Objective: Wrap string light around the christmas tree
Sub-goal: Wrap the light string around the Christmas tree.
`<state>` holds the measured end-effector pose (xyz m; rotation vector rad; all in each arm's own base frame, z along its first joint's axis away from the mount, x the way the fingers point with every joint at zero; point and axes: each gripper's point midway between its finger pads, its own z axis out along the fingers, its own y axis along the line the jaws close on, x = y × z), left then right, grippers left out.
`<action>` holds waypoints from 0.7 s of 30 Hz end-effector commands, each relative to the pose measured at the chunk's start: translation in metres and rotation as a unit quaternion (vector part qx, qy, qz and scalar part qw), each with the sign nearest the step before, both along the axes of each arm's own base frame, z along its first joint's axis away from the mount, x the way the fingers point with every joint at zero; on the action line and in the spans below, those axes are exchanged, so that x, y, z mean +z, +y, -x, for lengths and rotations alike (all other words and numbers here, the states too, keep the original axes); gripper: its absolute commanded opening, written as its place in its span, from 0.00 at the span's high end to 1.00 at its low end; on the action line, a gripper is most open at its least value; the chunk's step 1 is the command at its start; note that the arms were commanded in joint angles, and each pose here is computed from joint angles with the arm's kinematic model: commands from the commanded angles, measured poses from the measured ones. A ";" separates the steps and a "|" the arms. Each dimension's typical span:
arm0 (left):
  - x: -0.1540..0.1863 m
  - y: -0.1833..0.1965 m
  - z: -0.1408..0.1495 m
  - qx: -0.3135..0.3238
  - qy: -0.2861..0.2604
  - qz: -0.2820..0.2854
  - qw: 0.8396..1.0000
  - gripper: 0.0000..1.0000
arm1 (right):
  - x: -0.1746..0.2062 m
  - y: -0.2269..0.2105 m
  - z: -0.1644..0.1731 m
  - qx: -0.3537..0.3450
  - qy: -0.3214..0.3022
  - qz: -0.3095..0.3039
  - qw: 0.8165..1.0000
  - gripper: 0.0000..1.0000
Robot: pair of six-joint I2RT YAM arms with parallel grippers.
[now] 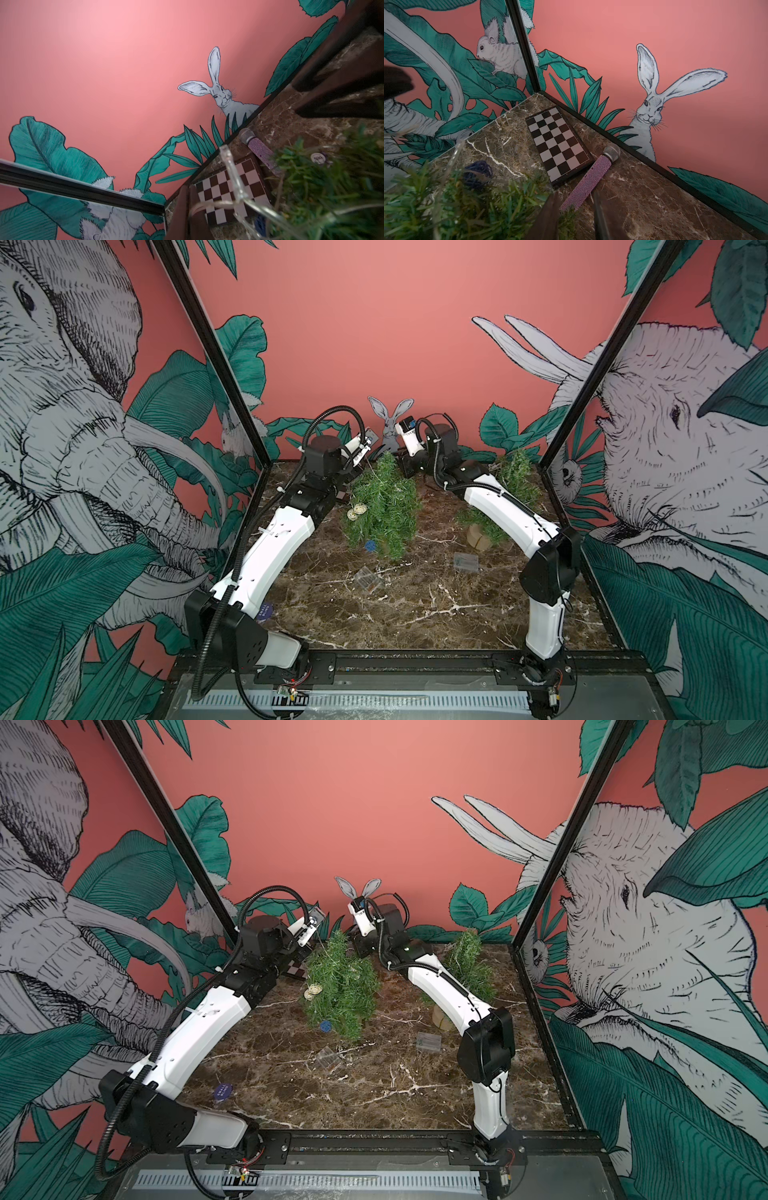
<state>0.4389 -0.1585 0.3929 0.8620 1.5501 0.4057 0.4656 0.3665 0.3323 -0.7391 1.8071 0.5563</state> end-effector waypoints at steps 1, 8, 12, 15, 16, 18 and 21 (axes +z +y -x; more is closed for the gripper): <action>0.041 -0.002 -0.009 -0.027 -0.061 -0.009 0.998 0.98 | 0.027 0.006 0.009 0.023 -0.023 -0.040 0.999 0.72; 0.029 -0.027 -0.034 -0.079 -0.044 -0.003 0.996 0.94 | 0.022 0.008 0.013 0.028 -0.010 -0.052 0.998 0.74; 0.013 -0.038 -0.050 -0.090 -0.022 0.005 0.996 0.90 | 0.018 0.007 0.013 0.027 -0.007 -0.045 0.999 0.75; 0.003 -0.042 -0.054 -0.095 -0.005 0.007 0.995 0.72 | 0.016 0.006 0.014 0.027 -0.008 -0.041 0.999 0.75; 0.001 -0.041 -0.055 -0.092 0.001 0.007 0.996 0.64 | 0.016 0.005 0.014 0.026 -0.008 -0.040 0.999 0.75; -0.001 -0.038 -0.057 -0.079 0.009 0.006 0.997 0.55 | 0.015 0.003 0.014 0.025 -0.009 -0.037 0.999 0.75; -0.004 -0.032 -0.059 -0.066 0.017 -0.003 0.998 0.49 | 0.020 0.003 0.014 0.023 -0.015 -0.039 0.999 0.75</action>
